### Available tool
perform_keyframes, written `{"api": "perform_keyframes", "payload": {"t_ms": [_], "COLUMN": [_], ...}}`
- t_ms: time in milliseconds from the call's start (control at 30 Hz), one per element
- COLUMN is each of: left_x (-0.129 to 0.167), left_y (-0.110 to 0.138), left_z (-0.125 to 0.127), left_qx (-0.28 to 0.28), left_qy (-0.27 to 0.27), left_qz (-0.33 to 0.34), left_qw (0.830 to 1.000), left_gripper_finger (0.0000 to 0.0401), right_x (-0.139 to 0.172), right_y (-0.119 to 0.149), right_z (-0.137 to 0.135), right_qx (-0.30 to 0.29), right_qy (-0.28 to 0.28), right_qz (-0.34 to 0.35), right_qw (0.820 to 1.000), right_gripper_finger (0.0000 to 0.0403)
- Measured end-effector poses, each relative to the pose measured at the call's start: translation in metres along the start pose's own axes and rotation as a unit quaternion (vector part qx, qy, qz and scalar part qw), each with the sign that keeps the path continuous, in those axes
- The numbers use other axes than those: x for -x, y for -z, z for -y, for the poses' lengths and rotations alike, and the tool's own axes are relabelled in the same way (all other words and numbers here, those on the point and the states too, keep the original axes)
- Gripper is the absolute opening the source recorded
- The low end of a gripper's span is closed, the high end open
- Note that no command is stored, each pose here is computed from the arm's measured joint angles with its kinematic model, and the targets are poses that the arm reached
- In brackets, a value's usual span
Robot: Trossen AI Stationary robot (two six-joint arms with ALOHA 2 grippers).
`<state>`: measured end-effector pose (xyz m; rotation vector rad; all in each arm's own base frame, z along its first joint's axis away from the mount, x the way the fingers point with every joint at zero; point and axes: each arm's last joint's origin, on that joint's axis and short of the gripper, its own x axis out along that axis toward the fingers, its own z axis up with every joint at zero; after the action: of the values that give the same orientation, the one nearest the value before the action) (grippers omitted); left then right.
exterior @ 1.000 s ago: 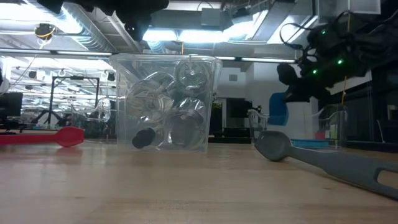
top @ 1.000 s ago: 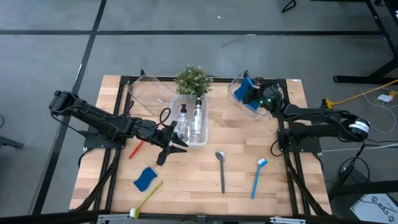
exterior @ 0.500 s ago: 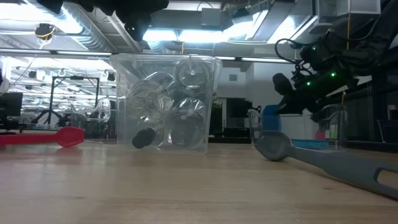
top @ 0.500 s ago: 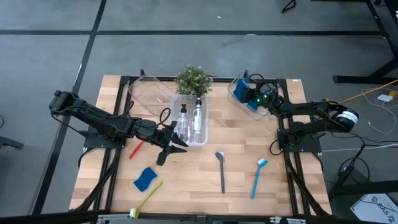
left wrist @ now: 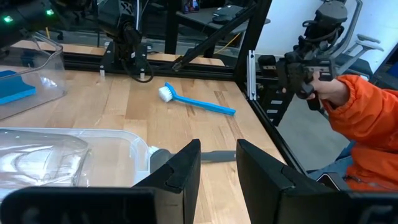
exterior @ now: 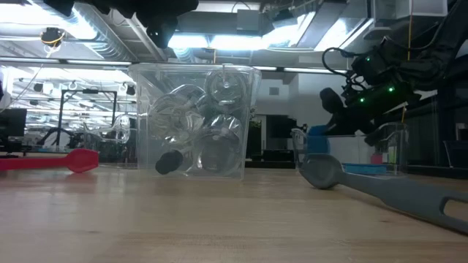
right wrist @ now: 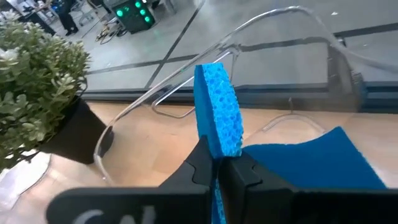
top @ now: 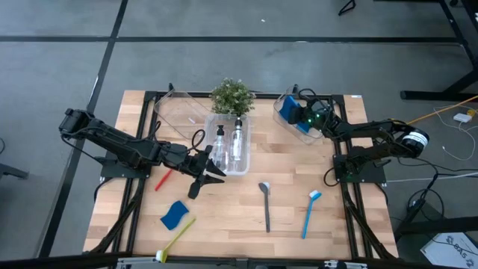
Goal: Pick & Place Kitchen Sink Supplies
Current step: Put the blue sponge into the right transparent bin
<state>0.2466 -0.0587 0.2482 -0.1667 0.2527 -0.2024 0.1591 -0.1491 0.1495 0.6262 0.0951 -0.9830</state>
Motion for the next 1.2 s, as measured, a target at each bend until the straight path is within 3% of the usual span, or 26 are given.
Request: {"api": "perform_keyframes", "payload": {"t_ms": [233,533,1033,1200], "left_x": [0.0000,0.0000,0.0000,0.0000], "left_y": [0.0000,0.0000,0.0000,0.0001], "left_z": [0.0000,0.0000,0.0000,0.0000], "left_qx": [0.000,0.000,0.008,0.013], "left_qy": [0.000,0.000,0.000,0.000], "left_qz": [0.000,0.000,0.000,0.000], "left_qw": [1.000,1.000,1.000,1.000], "left_gripper_finger": [0.0098,0.0098,0.0098,0.0098], "right_x": [-0.0001,0.0004,0.0006,0.0006], "right_y": [0.0005,0.0039,0.0057,0.0082], "right_z": [0.0009,0.0068,0.0085,0.0102], "right_qx": [0.007,0.028,0.096,0.113], "right_qy": [0.012,0.072,0.084,0.095], "right_qz": [0.002,0.003,-0.010,-0.031], "right_qw": [1.000,0.997,0.992,0.989], "right_gripper_finger": [0.0038,0.0100,0.0246,0.0255]}}
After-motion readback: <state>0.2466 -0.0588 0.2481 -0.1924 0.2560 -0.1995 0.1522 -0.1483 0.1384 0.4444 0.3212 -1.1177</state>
